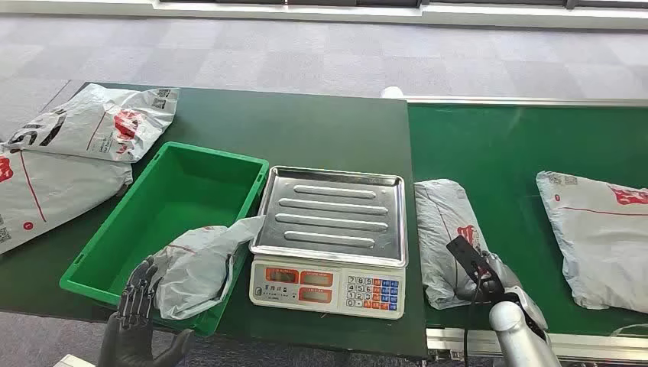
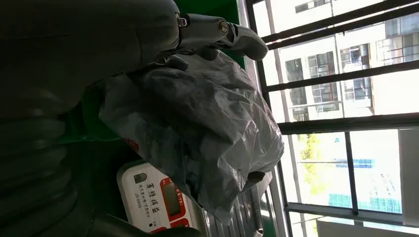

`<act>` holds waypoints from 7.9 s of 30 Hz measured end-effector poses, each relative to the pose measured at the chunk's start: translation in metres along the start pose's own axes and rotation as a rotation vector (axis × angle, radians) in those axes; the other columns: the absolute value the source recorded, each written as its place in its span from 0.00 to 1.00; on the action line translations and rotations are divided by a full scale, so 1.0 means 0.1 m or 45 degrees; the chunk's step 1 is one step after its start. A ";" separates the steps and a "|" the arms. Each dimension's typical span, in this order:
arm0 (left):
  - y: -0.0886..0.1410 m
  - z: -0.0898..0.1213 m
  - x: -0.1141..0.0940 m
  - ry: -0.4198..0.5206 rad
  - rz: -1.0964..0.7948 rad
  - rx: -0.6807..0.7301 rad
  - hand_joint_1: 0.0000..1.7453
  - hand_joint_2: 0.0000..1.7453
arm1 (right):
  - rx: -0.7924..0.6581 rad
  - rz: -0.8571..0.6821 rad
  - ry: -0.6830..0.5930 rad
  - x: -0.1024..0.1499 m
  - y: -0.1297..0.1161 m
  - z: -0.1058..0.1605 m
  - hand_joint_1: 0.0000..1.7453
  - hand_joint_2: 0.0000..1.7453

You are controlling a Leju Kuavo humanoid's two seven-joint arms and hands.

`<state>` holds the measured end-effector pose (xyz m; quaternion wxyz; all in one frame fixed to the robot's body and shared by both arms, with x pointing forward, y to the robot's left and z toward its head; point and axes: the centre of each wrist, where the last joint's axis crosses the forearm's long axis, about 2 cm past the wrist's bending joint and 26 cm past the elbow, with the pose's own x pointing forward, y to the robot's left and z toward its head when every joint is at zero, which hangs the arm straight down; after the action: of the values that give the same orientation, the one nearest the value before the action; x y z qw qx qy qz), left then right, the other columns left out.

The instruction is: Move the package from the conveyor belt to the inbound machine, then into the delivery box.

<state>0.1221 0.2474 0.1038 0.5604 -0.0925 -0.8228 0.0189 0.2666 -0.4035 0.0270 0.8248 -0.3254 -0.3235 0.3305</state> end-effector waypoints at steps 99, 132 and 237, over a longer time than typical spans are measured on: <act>-0.25 -0.41 -0.33 -0.054 0.093 -0.178 0.00 1.00 | -0.251 -0.360 -1.257 2.92 -0.84 0.97 1.00 1.00; -0.27 -0.47 -0.29 -0.058 0.057 -0.193 0.00 1.00 | 0.168 0.169 -1.433 3.45 0.02 1.40 1.00 1.00; -0.81 -2.41 -0.70 0.719 -1.989 -0.458 1.00 1.00 | -1.103 -1.317 -1.605 1.29 0.30 2.00 0.00 1.00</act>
<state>0.3593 0.1381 0.1401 0.5738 0.4132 -0.4701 -0.5282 0.1809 -0.2245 0.1617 0.3472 -0.1806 -0.9133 -0.1129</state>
